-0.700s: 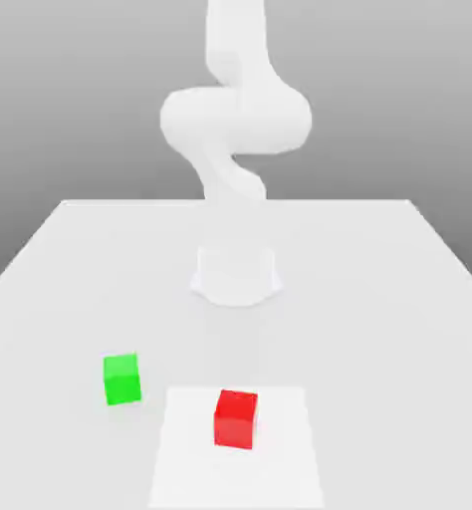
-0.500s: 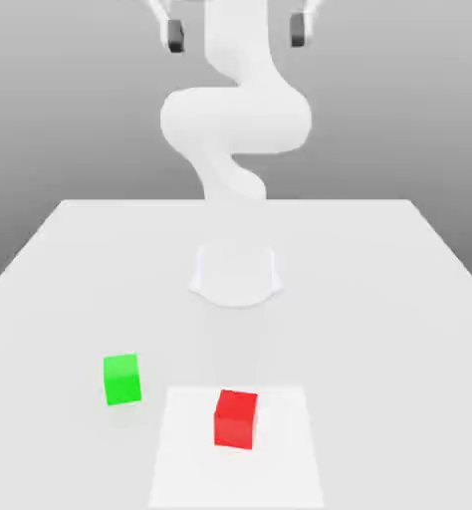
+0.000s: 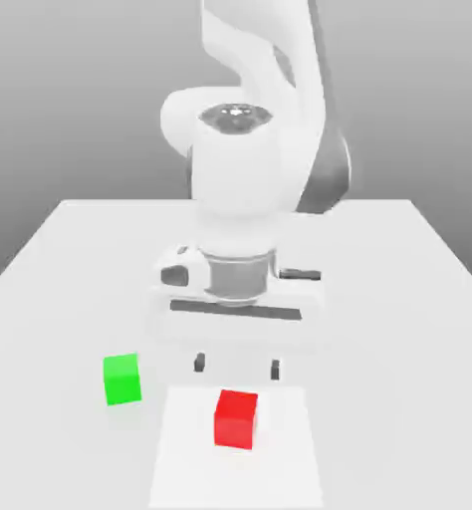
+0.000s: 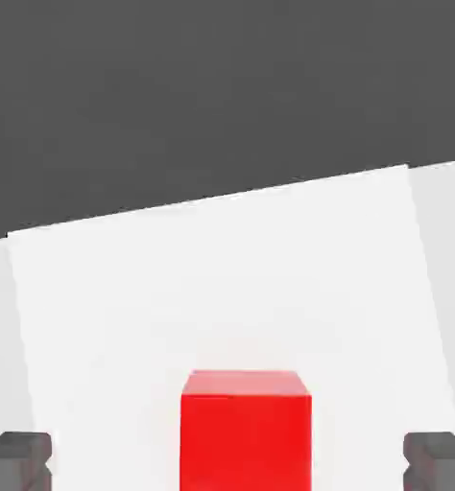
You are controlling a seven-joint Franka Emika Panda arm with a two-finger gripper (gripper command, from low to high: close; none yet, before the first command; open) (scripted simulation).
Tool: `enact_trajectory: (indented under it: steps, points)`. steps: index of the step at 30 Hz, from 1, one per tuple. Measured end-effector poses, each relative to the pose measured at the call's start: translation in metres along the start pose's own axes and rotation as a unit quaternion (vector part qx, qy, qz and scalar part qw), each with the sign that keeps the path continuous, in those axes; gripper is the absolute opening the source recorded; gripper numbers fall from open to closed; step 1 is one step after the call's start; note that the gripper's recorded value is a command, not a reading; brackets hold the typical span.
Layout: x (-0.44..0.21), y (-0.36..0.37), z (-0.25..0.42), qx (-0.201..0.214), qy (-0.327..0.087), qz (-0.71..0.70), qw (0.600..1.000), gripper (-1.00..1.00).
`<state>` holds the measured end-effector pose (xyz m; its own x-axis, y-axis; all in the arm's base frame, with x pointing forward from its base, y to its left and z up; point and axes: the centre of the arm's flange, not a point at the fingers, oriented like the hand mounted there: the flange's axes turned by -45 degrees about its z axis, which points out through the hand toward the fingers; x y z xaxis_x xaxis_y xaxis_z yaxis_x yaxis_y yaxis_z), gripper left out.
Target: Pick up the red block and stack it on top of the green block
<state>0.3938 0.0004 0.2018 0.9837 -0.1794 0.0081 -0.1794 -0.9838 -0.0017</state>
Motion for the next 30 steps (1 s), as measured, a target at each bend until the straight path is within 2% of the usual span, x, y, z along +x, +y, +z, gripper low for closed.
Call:
enact_trajectory:
  steps: [4,5,12,18,24,30]
  points:
    - [-0.003,0.000,0.042,-0.001,-0.004,0.001,1.000,0.00]
    - [-0.003,0.000,0.052,-0.001,-0.004,0.001,1.000,-1.00]
    - [-0.004,0.000,0.054,-0.001,-0.004,0.001,1.000,-1.00]
    - [-0.003,0.000,0.001,-0.001,-0.004,0.001,1.000,-1.00]
    - [-0.009,0.055,-0.019,0.004,-0.004,0.158,0.987,-1.00]
    - [-0.025,0.104,-0.031,0.005,-0.004,0.323,0.947,-1.00]
